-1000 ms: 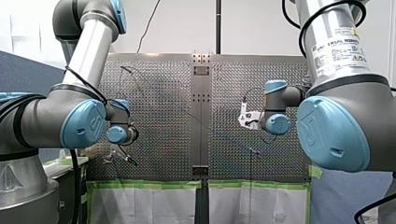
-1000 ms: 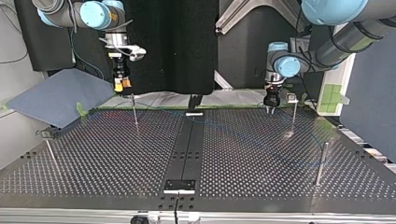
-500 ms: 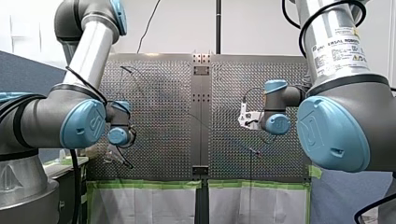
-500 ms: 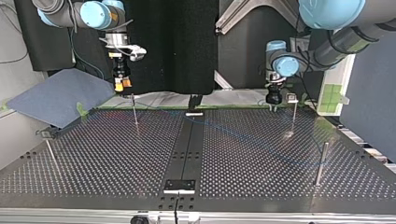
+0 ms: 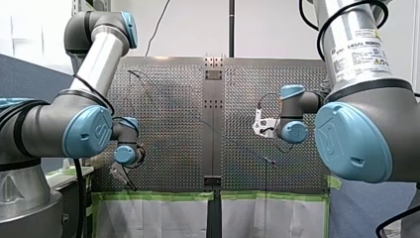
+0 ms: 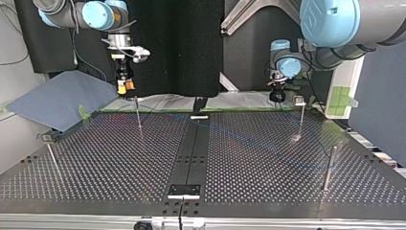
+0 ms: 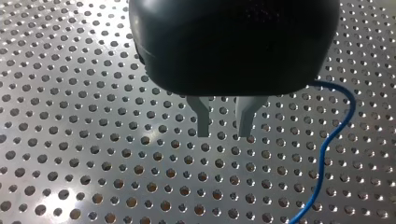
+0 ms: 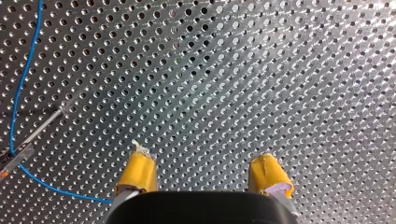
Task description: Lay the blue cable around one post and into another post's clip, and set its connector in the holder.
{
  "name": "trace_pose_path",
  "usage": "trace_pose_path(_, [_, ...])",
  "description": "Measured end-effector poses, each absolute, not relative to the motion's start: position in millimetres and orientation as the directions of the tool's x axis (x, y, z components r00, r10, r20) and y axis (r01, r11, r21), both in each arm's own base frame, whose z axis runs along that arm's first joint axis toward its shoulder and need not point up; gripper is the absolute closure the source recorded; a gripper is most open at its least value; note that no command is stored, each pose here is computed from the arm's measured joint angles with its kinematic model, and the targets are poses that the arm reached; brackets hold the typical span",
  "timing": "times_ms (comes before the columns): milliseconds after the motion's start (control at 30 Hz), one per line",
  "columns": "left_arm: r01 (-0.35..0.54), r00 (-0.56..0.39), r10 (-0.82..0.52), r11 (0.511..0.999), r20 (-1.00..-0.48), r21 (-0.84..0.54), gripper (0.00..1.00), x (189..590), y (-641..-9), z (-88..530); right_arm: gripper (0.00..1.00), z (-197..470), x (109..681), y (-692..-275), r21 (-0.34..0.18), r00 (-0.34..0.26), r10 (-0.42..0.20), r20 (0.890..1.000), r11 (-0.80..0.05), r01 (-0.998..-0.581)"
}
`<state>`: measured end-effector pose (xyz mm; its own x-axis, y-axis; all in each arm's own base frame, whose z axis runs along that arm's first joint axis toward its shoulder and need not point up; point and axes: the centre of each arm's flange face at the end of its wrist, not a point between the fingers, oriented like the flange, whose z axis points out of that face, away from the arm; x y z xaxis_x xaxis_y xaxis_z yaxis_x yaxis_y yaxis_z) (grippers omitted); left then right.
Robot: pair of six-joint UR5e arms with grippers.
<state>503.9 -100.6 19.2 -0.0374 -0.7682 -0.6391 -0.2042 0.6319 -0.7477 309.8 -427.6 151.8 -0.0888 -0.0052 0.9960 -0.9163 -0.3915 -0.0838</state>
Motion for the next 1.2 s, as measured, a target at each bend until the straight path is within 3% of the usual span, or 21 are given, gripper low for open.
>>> trace_pose_path(533, [-0.188,-0.010,-0.759,0.641,-0.651,-0.744,0.00,508.3,-100.3,38.9,0.00,152.0,309.7,-427.8,-0.084,-0.090,-0.004,0.996,-0.391,-0.916])
trace_pose_path(933, [-0.256,0.023,-0.747,0.638,-0.665,-0.726,0.00,489.6,-98.5,69.5,0.00,151.9,309.7,-427.8,-0.085,-0.090,-0.005,0.996,-0.391,-0.916])
trace_pose_path(1200, [-0.245,-0.027,-0.775,0.618,-0.631,-0.747,0.00,473.6,-106.1,87.7,0.00,152.1,309.8,-427.9,-0.085,-0.091,-0.004,0.996,-0.391,-0.916])
